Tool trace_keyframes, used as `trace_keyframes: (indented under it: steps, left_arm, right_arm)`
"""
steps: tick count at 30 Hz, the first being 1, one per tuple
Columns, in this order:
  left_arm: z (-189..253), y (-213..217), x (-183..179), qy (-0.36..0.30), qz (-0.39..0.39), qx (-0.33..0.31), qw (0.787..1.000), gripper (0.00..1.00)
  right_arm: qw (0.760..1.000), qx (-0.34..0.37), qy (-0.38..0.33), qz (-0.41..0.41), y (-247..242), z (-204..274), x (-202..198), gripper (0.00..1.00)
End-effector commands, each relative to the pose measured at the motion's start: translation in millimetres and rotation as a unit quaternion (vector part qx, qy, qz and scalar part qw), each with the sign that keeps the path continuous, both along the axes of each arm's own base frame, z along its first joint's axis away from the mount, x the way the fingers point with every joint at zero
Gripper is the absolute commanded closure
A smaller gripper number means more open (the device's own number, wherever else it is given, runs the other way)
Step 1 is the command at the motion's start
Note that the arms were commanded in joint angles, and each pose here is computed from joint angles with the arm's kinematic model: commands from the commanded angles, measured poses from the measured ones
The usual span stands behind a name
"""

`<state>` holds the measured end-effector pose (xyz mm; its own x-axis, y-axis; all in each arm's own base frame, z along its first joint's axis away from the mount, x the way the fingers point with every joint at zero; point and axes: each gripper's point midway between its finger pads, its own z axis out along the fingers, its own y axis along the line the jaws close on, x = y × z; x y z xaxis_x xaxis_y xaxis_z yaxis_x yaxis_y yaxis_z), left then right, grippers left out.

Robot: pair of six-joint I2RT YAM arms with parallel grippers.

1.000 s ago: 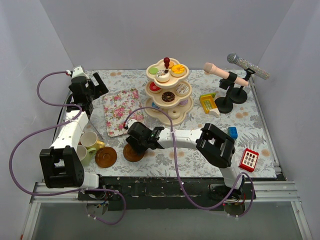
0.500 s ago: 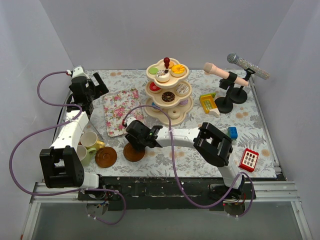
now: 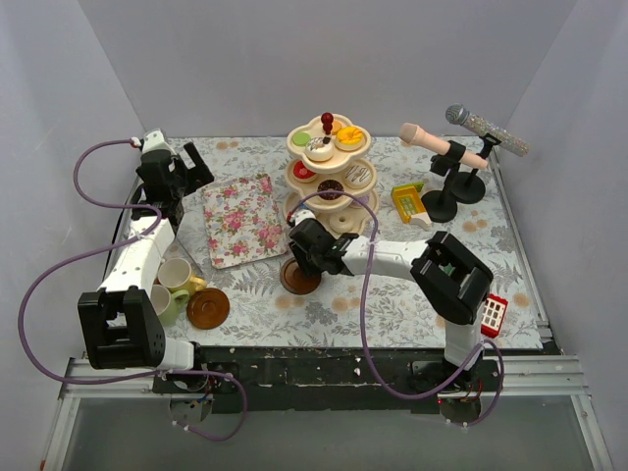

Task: Serve the afternoon tea
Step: Move the coaster to the center of the board.

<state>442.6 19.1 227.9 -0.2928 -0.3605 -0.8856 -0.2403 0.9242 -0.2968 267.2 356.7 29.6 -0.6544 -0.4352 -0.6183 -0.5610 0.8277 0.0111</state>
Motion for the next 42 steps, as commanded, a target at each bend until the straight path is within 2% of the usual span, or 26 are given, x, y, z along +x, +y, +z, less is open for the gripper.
trace_keyframes:
  steps: [1,14,29,42]
  left_arm:
    - [-1.2,-4.5,0.7,-0.003,-0.008,0.000,1.000,0.02]
    - [0.1,-3.9,0.3,-0.004,-0.007,0.001,1.000,0.02]
    - [0.1,-5.8,0.6,-0.005,-0.010,-0.001,1.000,0.02]
    - [1.3,-6.2,-0.2,-0.007,-0.010,-0.002,1.000,0.02]
  right_arm:
    - [0.996,-0.073,-0.012,-0.042,-45.7,-17.3,9.1,0.50]
    - [0.994,-0.066,-0.035,-0.080,-44.3,-11.3,41.9,0.50]
    - [0.997,-0.037,-0.033,-0.066,-33.5,5.3,35.2,0.49]
    - [0.998,-0.034,-0.018,-0.044,-22.8,5.3,9.9,0.49]
